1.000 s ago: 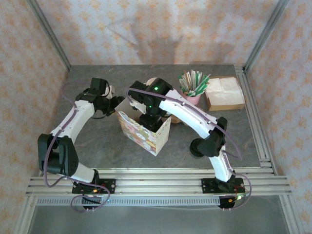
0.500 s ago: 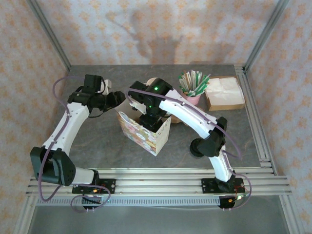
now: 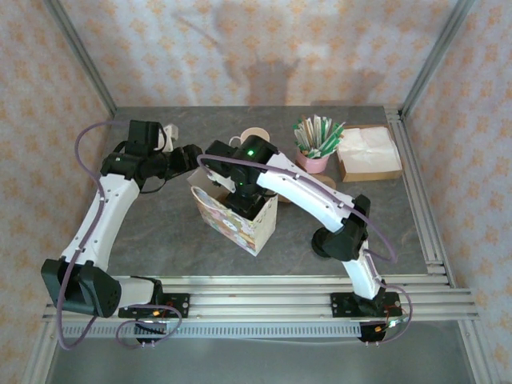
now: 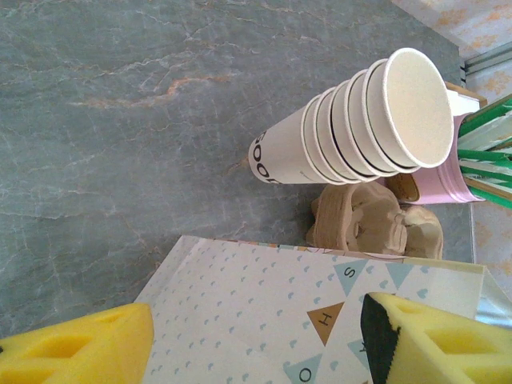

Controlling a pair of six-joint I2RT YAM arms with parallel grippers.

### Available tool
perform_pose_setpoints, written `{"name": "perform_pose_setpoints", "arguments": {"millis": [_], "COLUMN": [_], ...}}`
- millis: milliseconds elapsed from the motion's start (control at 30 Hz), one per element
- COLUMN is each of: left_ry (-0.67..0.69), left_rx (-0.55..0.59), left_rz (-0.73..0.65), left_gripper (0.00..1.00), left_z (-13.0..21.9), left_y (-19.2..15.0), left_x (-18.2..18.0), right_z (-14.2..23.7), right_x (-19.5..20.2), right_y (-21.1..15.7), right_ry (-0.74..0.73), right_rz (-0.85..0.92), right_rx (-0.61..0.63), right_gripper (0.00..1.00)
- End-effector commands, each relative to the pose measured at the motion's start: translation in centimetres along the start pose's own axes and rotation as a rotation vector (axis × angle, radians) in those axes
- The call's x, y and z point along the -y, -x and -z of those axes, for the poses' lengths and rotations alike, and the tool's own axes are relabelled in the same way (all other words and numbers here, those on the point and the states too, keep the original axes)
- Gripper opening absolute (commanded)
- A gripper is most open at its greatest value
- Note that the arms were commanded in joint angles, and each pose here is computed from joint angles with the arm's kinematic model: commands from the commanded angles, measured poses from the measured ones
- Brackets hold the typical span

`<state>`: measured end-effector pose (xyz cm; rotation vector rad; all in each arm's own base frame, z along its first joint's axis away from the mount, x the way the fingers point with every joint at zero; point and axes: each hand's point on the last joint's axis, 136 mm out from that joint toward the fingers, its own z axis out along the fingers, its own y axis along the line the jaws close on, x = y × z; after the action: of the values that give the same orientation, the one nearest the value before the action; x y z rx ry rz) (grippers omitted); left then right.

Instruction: Pack the takeout coffee

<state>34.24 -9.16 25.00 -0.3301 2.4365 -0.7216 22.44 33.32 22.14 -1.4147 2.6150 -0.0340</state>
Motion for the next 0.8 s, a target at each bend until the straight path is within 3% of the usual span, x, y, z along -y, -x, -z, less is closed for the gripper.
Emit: {"name": "perform_pose_setpoints", "arguments": {"millis": [0,767], "left_ry": [-0.035,-0.104], "left_rx": [0.009,0.0], "left_rz": [-0.009,-0.04], "left_gripper": [0.71,0.72], "left_z": [1.3,2.5], "left_y": [0.0,-0.7], "left_x": [1.3,2.8], "right_z": [-0.3,-2.5], "right_x": [0.5,0.6], "right_y": [-0.1,-0.8], "right_ry": [-0.033,0.028], "right_rz": [0.018,-0.007], "right_rx": [-0.024,-0.088], "right_gripper": [0.44,0.43]}}
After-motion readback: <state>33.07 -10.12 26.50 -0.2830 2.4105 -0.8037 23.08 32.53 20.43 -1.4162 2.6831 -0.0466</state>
